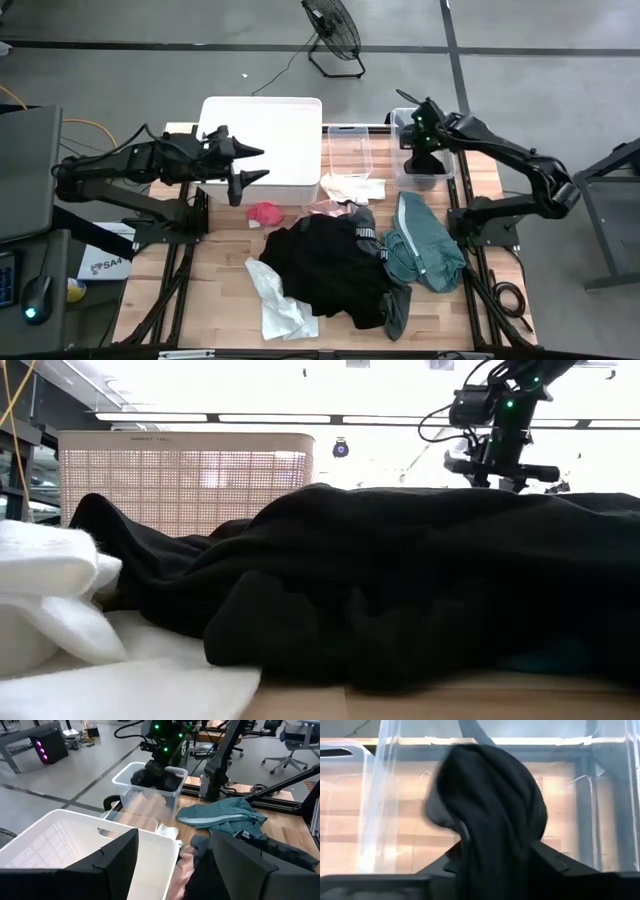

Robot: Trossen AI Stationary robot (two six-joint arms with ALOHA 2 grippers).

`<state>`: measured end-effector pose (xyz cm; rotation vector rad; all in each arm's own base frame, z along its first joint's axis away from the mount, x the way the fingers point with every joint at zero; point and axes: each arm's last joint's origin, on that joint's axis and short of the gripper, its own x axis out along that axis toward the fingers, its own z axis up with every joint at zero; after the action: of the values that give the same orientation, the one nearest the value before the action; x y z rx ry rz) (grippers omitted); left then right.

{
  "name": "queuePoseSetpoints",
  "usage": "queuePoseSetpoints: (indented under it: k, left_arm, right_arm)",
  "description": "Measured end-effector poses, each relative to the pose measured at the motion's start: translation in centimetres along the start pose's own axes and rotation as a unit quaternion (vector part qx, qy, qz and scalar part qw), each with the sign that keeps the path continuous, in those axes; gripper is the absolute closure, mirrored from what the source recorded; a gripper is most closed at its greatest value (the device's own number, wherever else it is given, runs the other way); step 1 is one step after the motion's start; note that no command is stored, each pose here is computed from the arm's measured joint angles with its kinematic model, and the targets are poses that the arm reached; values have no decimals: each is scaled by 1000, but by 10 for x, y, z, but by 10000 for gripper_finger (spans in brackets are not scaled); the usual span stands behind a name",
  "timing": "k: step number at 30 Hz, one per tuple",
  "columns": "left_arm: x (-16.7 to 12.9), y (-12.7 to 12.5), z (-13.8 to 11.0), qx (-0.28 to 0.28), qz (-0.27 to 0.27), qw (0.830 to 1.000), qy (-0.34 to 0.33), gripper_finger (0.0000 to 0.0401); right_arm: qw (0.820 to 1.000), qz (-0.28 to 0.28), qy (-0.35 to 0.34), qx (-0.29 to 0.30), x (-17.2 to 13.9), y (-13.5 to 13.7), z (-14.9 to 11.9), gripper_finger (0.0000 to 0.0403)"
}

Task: Pick & Place Cloths
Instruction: Put the left black boxer short into the right transparent bin, then put the blue polo shirt into the white bin

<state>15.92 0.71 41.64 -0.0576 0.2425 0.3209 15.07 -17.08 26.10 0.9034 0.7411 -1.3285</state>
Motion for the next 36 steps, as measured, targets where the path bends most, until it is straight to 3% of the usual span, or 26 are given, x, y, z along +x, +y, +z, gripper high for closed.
queuePoseSetpoints:
  k: [5,10,17,26,36]
  left_arm:
    - [-5,1,1,22,0,1000,-6,157]
    - [-4,2,-2,38,0,999,5,157]
    - [-5,2,-7,48,2,998,33,157]
    - [-5,3,-9,72,2,996,44,157]
    - [-5,3,-9,77,2,996,44,157]
  right_arm:
    - [1000,21,1,21,-6,-9,5,206]
    - [996,86,14,31,-21,-15,5,176]
    - [976,205,58,37,-55,-19,-11,189]
    - [946,298,122,45,-105,-21,-57,209]
    - [924,314,213,-59,-124,-7,-104,235]
